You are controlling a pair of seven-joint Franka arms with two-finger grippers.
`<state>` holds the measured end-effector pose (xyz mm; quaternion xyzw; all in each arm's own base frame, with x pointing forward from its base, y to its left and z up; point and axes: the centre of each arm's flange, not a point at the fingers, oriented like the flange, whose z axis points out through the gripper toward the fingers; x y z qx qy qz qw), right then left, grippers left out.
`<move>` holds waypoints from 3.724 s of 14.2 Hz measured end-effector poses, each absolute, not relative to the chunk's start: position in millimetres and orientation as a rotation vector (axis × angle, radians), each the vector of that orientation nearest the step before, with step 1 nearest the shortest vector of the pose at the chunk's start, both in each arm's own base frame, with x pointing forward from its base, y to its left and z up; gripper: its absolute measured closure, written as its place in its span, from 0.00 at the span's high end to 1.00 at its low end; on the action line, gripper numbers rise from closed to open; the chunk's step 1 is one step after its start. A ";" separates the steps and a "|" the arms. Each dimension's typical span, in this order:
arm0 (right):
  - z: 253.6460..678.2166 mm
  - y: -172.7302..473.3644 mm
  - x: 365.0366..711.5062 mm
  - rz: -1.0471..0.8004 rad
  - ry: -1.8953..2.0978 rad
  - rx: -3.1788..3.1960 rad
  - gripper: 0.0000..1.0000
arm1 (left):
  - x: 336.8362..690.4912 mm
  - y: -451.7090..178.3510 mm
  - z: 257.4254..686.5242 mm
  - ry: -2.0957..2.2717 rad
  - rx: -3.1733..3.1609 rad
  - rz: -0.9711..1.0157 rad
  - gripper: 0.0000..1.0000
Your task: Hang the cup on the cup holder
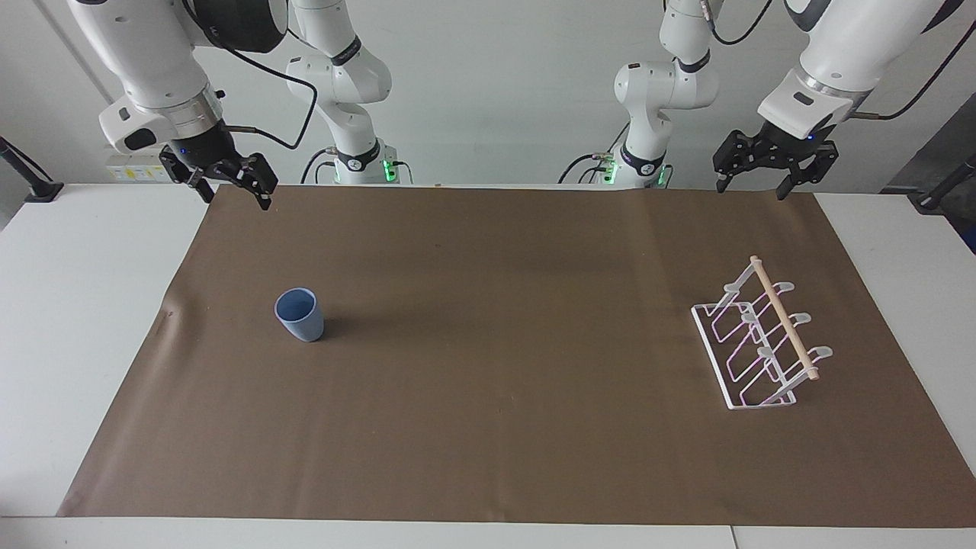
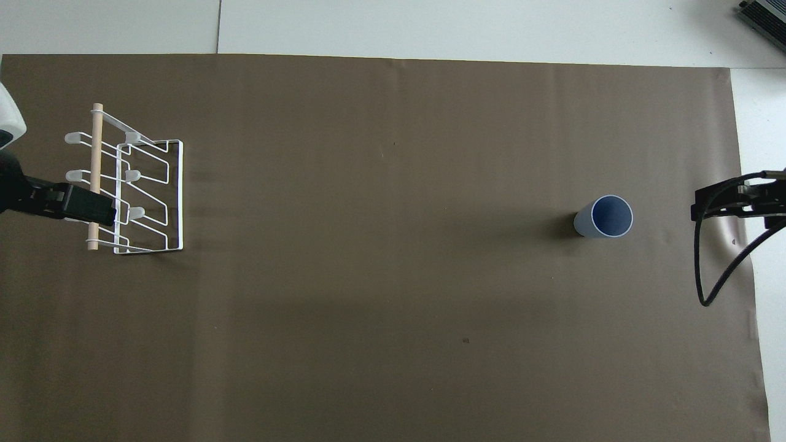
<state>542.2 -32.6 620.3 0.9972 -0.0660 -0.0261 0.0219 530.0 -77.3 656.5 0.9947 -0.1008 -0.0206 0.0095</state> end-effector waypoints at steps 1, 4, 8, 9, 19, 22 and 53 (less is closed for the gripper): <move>620.5 -32.7 542.1 -0.080 -0.205 3.090 1.00 | 530.0 -77.3 656.5 -0.315 3.106 -0.063 1.00; 620.6 -32.2 542.1 -0.080 -0.204 3.090 1.00 | 530.3 -77.3 656.7 -0.315 3.106 -0.060 1.00; 620.7 -30.6 542.2 -0.080 -0.199 3.090 1.00 | 530.5 -76.1 656.6 -0.311 3.106 -0.059 1.00; 620.7 -30.4 542.2 -0.080 -0.199 3.090 1.00 | 530.6 -75.9 656.5 -0.311 3.106 -0.060 1.00; 621.4 -31.1 541.8 -0.078 -0.202 3.094 1.00 | 530.7 -74.9 655.9 -0.306 3.107 -0.062 1.00; 621.5 -31.1 541.7 -0.078 -0.202 3.094 1.00 | 530.7 -74.8 655.8 -0.305 3.107 -0.062 1.00; 620.7 -29.4 539.5 -0.093 -0.112 3.107 1.00 | 530.8 -74.4 655.7 -0.303 3.107 -0.063 1.00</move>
